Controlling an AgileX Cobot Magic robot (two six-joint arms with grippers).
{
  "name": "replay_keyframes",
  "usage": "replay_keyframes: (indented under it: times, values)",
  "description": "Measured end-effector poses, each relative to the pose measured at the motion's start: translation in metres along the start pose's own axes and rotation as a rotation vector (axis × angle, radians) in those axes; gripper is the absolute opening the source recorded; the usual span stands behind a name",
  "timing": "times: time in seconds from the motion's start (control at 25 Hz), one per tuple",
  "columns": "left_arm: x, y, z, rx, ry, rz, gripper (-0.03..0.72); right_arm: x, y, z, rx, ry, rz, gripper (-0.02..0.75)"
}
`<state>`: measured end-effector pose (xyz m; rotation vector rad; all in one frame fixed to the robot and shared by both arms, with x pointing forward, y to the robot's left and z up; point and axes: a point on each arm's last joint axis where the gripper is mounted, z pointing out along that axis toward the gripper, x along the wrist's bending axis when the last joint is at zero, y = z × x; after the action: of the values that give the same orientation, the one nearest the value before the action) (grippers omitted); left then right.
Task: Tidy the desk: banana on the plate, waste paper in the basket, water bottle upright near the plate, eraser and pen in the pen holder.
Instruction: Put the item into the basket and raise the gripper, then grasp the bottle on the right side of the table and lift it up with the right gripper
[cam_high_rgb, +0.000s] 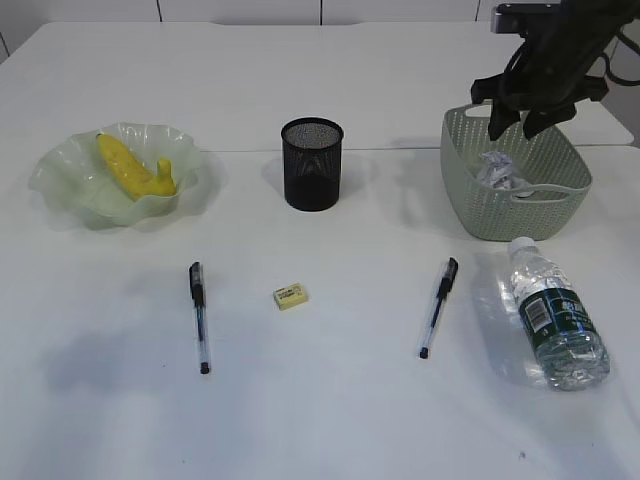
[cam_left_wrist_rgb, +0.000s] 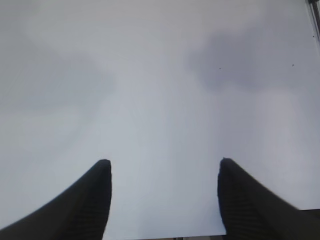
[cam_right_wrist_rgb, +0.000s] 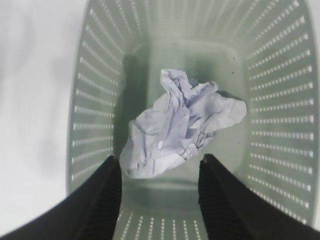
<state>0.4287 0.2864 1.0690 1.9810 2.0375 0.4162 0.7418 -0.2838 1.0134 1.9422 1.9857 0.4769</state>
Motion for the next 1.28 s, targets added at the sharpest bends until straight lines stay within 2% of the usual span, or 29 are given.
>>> replay_keyframes:
  times: [0.28,0.56,0.68,1.08,1.28]
  values:
    - [0.0,0.0,0.0,-0.004,-0.001,0.0,0.464,0.0,0.001,-0.051,0.042,0.0,0.0,0.38]
    - [0.0,0.003,0.0,-0.029,-0.005,0.0,0.465,0.0,0.001,-0.121,-0.051,0.0,0.002,0.38]
    - [0.0,0.003,0.0,-0.029,-0.005,0.0,0.465,0.001,-0.01,-0.138,-0.044,0.012,0.005,0.38]
    - [-0.001,0.003,0.0,-0.03,-0.007,-0.002,0.463,0.001,-0.08,-0.147,0.134,0.019,-0.04,0.381]
    - [-0.002,0.003,0.0,-0.028,-0.017,-0.008,0.463,0.004,-0.109,-0.123,0.261,0.026,-0.061,0.381]
